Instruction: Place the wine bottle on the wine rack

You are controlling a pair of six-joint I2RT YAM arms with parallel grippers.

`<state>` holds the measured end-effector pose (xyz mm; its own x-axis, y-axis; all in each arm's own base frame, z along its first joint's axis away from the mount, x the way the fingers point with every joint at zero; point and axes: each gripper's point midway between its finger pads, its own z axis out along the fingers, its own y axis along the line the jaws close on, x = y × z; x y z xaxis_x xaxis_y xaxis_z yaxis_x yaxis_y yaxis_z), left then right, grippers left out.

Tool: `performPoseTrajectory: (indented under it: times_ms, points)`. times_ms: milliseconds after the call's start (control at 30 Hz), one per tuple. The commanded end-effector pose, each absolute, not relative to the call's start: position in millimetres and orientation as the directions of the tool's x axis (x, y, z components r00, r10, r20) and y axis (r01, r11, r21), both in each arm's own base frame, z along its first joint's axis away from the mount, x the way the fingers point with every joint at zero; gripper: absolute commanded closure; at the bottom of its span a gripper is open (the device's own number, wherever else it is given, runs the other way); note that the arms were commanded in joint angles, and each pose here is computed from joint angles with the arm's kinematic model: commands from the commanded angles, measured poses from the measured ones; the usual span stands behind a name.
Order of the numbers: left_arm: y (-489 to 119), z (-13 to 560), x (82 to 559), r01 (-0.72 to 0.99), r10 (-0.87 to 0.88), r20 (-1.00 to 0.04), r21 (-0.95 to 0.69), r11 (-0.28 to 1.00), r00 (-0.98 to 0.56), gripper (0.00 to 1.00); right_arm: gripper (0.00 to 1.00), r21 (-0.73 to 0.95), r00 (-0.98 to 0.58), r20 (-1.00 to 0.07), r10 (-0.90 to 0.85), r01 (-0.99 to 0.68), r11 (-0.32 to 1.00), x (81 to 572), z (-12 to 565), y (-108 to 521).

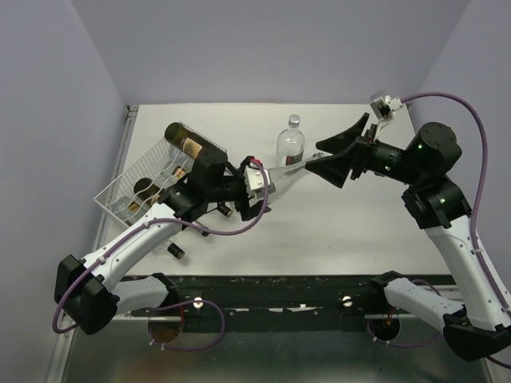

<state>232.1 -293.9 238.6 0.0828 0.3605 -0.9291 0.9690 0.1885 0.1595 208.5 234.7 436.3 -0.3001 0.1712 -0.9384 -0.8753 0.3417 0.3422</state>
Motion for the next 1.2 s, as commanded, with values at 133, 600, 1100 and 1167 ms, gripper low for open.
performPoseTrajectory:
  times_ms: [133, 600, 1100, 1167]
  points:
    - [-264.8, 300.9, 248.9, 0.7, 0.444, -0.67, 0.704, 0.123, 0.596, 1.0, 0.04, 0.339, -0.334, -0.935, 0.118, -0.75, 0.568, 216.1, 445.0, 203.9]
    - [-217.4, 300.1, 290.9, 0.31, 0.716, -0.164, 0.948, -0.077, 0.679, 1.0, 0.09, 0.43, -0.599, -0.767, -0.229, -0.745, 0.509, 204.5, 368.5, 232.3]
    - [-217.4, 315.5, 289.6, 0.28, 0.706, -0.177, 0.959, -0.032, 0.685, 1.0, 0.13, 0.328, -0.624, -0.576, -0.528, -0.768, 0.55, 186.3, 267.8, 271.8]
    - [-218.5, 317.1, 288.3, 0.284, 0.701, -0.187, 0.959, -0.023, 0.689, 1.0, 0.16, 0.31, -0.625, -0.575, -0.528, -0.764, 0.566, 190.7, 263.4, 275.2]
